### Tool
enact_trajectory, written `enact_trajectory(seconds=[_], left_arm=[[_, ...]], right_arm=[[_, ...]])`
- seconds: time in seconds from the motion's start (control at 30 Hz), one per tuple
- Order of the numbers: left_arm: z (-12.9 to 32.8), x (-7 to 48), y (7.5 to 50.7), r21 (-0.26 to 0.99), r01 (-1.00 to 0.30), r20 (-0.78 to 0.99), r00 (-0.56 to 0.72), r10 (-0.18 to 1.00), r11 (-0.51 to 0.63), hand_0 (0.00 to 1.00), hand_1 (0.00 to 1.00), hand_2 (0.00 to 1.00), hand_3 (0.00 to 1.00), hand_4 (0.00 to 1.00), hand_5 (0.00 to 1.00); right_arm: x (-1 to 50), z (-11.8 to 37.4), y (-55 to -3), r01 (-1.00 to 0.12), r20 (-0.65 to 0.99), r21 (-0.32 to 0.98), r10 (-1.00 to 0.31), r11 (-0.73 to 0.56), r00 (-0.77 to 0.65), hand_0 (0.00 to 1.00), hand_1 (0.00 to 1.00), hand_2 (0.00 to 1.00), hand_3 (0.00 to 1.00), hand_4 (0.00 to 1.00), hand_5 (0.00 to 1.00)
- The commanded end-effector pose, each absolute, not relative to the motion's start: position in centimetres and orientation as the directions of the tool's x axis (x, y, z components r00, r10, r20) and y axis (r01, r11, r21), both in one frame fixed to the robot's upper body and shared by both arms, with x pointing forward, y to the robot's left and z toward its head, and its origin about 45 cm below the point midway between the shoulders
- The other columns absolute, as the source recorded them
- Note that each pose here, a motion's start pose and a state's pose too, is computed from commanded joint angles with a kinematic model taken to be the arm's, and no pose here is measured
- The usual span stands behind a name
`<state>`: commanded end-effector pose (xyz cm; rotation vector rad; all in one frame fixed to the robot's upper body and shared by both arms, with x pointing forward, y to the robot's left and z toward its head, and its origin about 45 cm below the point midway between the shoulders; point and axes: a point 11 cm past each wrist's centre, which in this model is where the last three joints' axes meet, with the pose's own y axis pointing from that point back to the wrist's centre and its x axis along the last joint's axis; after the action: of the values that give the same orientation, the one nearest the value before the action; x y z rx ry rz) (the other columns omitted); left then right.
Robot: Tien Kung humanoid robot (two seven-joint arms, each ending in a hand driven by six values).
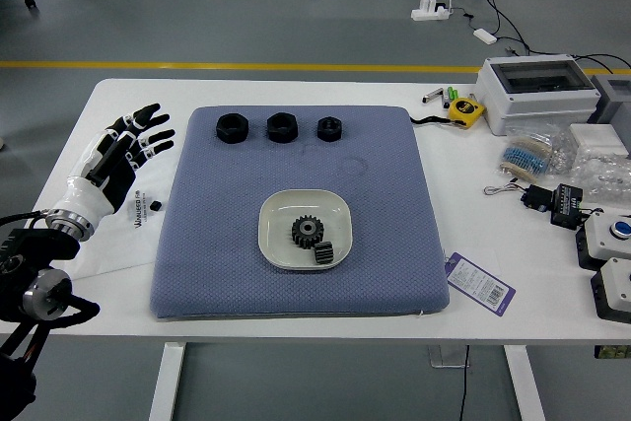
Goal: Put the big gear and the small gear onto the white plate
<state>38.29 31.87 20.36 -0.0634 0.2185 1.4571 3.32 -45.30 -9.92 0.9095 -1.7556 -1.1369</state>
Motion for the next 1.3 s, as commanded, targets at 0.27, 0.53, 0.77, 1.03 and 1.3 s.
enact_trajectory(seconds=[0.27,0.53,0.77,1.03,1.3], left_arm=[[19.9,37.1,33.9,0.083,-0.995,-0.128,0.052,0.990,0.063,0.730,0.689,0.750,0.737,0.979,0.545],[19.0,35.8,34.9,0.077,-0.997,-0.136,0.003,0.991,0.014,0.728,0.677,0.741,0.731,0.970,0.552],[19.2,35.5,34.8,0.057,-0.998,-0.134,-0.008,0.991,0.000,0.727,0.678,0.735,0.730,0.973,0.569],[19.4,35.2,35.3,0.046,-0.999,-0.133,-0.025,0.991,-0.019,0.729,0.676,0.734,0.729,0.970,0.577],[19.4,35.0,35.6,0.048,-0.999,-0.131,-0.030,0.991,-0.023,0.729,0.678,0.734,0.727,0.969,0.577]], right_arm=[[3.0,-10.0,-45.2,-0.121,0.257,0.938,-0.885,0.326,-0.388,0.713,0.726,0.801,0.735,0.996,0.802],[2.7,-10.1,-45.1,-0.115,0.258,0.939,-0.884,0.325,-0.390,0.710,0.724,0.801,0.733,0.994,0.802],[2.7,-10.1,-45.1,-0.116,0.258,0.939,-0.885,0.325,-0.389,0.712,0.723,0.800,0.733,0.993,0.802],[2.9,-10.0,-45.1,-0.120,0.257,0.938,-0.884,0.326,-0.392,0.711,0.722,0.799,0.732,0.990,0.801],[3.0,-10.0,-45.1,-0.122,0.256,0.938,-0.884,0.326,-0.391,0.711,0.722,0.799,0.731,0.989,0.801]])
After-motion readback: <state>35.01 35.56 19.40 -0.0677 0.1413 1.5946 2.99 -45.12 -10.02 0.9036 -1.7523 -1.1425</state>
